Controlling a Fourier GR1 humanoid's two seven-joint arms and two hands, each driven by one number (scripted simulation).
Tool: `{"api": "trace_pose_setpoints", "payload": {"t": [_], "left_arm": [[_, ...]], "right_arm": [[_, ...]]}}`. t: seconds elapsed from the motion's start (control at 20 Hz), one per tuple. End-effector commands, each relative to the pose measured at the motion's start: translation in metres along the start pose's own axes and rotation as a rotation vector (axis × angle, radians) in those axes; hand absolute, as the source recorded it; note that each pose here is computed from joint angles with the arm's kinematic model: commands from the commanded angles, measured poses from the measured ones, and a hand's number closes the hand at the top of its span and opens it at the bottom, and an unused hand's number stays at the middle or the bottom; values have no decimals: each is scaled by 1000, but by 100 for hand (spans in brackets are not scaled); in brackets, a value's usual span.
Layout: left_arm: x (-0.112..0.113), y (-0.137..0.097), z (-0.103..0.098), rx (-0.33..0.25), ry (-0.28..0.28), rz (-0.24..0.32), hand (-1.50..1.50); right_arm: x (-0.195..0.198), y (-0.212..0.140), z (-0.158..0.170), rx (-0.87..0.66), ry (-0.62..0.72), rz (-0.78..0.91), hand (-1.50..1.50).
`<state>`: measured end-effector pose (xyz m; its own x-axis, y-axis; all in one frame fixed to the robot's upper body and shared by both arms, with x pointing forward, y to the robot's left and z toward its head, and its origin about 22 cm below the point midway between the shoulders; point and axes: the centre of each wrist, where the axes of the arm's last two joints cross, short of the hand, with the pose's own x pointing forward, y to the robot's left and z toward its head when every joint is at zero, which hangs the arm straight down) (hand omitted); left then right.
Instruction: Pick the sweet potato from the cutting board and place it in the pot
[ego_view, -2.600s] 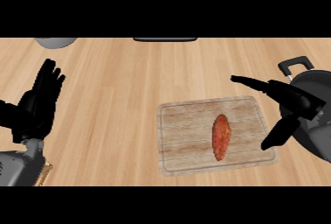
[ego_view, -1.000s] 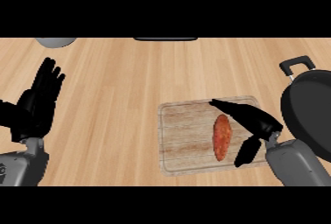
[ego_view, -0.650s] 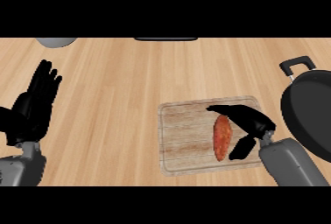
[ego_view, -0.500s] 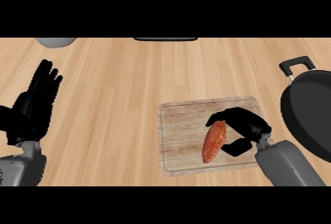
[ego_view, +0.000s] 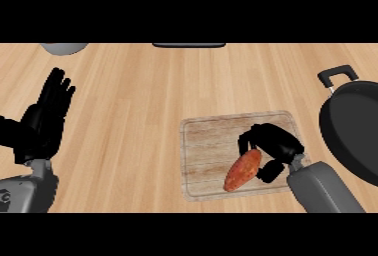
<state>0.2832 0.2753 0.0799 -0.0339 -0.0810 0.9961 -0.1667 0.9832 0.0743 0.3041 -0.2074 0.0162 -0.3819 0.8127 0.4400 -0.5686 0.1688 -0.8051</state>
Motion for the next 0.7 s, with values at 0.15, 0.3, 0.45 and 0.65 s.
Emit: {"api": "trace_pose_setpoints", "payload": {"t": [0.15, 0.3, 0.45, 0.65], "left_arm": [[8, 1, 4, 31, 25, 0, 0], [4, 20, 4, 50, 11, -23, 0], [1, 15, 8, 46, -5, -4, 0], [5, -1, -5, 39, 1, -1, 0]], "right_arm": [[55, 62, 64, -4, -9, 8, 150], [81, 84, 110, -15, -5, 22, 150], [112, 89, 143, -79, 13, 18, 150], [116, 69, 174, -284, 7, -19, 150]]}}
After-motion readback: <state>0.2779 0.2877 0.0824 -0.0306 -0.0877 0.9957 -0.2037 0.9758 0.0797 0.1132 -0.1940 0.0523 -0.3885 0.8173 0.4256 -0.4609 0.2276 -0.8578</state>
